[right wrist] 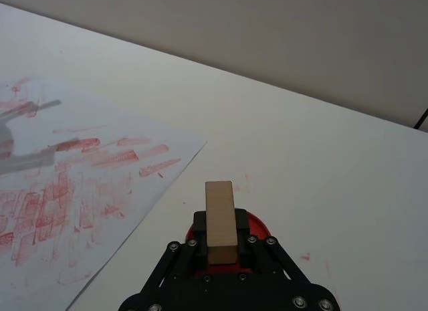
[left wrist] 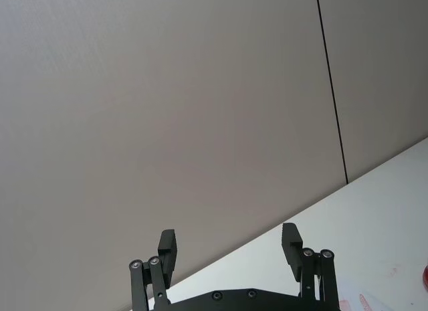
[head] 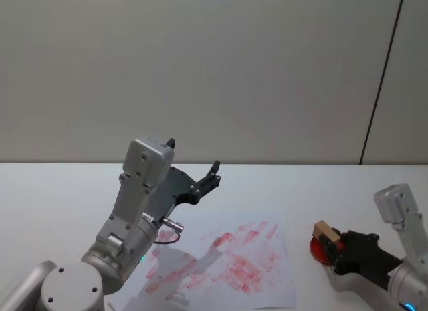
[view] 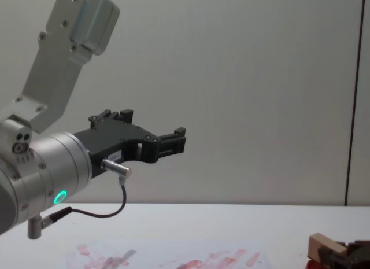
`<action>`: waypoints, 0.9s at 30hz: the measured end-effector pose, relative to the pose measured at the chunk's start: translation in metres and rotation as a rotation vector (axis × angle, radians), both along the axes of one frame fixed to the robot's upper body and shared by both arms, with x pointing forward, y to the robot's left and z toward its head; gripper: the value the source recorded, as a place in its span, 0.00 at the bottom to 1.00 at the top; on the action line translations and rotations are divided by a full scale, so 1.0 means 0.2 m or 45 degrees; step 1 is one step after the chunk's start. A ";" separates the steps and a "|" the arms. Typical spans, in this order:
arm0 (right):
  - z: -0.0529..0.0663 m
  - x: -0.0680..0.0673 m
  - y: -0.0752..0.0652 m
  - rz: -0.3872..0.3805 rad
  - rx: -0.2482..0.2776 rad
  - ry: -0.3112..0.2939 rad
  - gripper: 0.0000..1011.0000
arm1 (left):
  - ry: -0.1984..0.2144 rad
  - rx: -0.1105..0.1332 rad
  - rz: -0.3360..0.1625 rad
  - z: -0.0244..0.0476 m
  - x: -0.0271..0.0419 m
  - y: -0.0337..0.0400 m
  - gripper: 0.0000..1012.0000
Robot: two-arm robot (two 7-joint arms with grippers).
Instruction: Use the one hand to pick up the stamp and affix it onto the A4 paper.
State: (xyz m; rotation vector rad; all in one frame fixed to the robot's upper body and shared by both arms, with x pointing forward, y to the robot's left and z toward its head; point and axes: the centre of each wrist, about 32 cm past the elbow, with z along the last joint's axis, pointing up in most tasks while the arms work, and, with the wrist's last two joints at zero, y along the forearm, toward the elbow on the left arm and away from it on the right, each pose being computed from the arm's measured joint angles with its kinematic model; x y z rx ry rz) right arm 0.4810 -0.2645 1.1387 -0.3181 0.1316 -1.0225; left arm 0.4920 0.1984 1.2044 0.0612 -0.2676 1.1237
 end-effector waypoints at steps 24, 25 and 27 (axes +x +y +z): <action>0.03 -0.01 0.00 -0.023 0.040 -0.055 0.81 | 0.000 0.000 0.000 0.000 0.000 0.000 0.99; 0.03 -0.01 0.00 -0.023 0.044 -0.063 0.85 | 0.000 0.000 0.000 0.000 0.000 0.000 0.99; 0.06 -0.02 0.02 -0.026 0.057 -0.090 0.91 | 0.000 0.000 0.000 0.000 0.000 0.000 0.99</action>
